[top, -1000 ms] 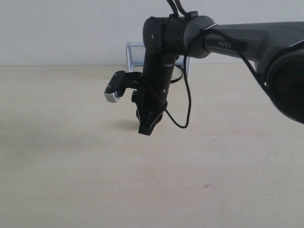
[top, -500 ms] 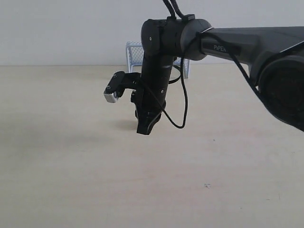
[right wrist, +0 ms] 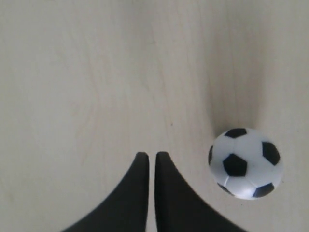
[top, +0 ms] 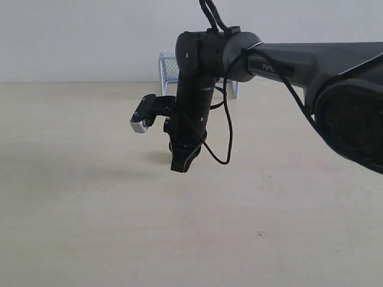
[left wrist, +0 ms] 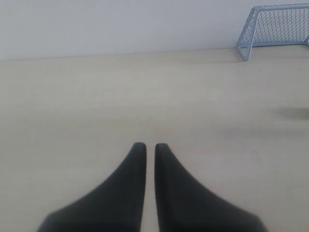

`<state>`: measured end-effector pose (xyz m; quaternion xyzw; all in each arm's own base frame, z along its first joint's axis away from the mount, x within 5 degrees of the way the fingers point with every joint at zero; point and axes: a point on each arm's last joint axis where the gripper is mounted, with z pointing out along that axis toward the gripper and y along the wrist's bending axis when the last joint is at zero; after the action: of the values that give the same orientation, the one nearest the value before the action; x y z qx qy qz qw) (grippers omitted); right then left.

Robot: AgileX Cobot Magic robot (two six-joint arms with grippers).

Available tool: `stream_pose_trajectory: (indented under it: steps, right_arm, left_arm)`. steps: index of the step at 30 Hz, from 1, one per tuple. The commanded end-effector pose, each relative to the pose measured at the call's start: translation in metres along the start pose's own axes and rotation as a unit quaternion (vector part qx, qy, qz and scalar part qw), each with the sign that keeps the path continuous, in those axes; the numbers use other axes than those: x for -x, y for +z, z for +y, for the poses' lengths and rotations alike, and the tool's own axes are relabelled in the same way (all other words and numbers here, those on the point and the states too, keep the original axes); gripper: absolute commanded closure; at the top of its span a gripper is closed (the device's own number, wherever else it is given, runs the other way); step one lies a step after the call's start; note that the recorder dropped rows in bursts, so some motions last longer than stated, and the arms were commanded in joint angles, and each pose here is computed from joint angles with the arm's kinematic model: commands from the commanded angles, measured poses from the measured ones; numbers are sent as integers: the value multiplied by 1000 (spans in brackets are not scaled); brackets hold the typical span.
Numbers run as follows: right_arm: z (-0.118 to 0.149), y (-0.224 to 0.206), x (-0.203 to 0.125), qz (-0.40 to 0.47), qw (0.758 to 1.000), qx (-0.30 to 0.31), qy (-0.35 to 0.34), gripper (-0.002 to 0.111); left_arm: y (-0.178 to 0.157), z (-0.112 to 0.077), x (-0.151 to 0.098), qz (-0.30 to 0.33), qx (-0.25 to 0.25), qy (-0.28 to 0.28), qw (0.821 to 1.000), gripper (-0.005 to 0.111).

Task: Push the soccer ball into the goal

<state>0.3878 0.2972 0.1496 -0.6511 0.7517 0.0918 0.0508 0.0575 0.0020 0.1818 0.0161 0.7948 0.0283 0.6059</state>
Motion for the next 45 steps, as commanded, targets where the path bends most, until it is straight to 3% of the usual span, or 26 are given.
stream_pose_trajectory:
  steps: [1, 35, 45]
  right_arm:
    - [1, 1, 1, 2, 1000, 1, -3, 108]
    - [-1, 2, 2, -1, 999, -7, -45, 108]
    - [4, 1, 5, -21, 998, 19, -47, 108]
  left_arm:
    - [-1, 0, 3, -9, 2, -9, 1000, 100]
    - [-1, 0, 3, -9, 2, -9, 1000, 100]
    - [-1, 0, 3, -9, 2, -9, 1000, 100]
